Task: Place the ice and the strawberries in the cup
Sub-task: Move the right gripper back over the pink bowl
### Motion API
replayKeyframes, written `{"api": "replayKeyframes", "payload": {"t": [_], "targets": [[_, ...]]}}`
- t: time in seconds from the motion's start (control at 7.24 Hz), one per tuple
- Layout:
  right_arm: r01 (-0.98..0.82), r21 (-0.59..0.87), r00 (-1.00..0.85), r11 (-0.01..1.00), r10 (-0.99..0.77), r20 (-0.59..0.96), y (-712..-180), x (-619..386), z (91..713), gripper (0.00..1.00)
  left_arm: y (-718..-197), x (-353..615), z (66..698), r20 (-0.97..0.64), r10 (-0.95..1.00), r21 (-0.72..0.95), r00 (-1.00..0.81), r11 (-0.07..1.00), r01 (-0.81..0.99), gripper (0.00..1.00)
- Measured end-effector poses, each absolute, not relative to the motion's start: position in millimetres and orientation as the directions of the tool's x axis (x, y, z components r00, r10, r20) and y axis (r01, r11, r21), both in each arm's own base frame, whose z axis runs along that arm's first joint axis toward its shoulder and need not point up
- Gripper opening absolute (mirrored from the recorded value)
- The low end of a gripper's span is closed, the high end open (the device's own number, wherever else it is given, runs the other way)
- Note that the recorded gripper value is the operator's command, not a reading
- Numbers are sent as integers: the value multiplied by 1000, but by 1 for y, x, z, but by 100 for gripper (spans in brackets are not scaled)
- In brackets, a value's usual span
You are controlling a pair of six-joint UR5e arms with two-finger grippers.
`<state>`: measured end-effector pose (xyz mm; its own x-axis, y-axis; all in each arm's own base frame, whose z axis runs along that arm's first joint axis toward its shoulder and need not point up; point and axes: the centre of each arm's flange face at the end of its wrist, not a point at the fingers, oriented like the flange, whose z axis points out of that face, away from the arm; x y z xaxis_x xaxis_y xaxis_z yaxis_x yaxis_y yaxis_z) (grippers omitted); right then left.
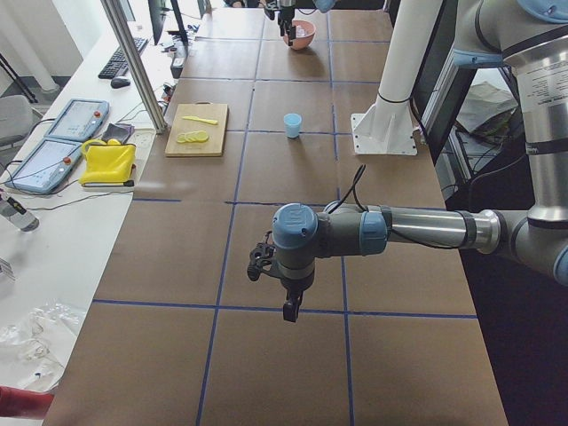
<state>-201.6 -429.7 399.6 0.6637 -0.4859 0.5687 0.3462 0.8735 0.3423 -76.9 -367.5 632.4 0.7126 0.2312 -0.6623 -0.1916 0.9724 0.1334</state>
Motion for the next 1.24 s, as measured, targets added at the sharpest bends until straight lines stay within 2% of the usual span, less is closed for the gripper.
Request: {"api": "replayKeyframes", "payload": {"t": [0.41, 0.97, 1.24], "targets": [[494, 448, 573, 745, -666, 476, -396, -123, 493, 96, -368, -77, 632, -663, 232, 134, 712, 972, -191, 100], [733, 555, 286, 393, -918, 274, -384, -95, 561, 94, -367, -77, 633, -664, 228, 129, 712, 973, -191, 100], [772, 569, 192, 282, -958, 214, -386, -87, 581, 92, -367, -77, 633, -665, 227, 128, 712, 973, -191, 100]]}}
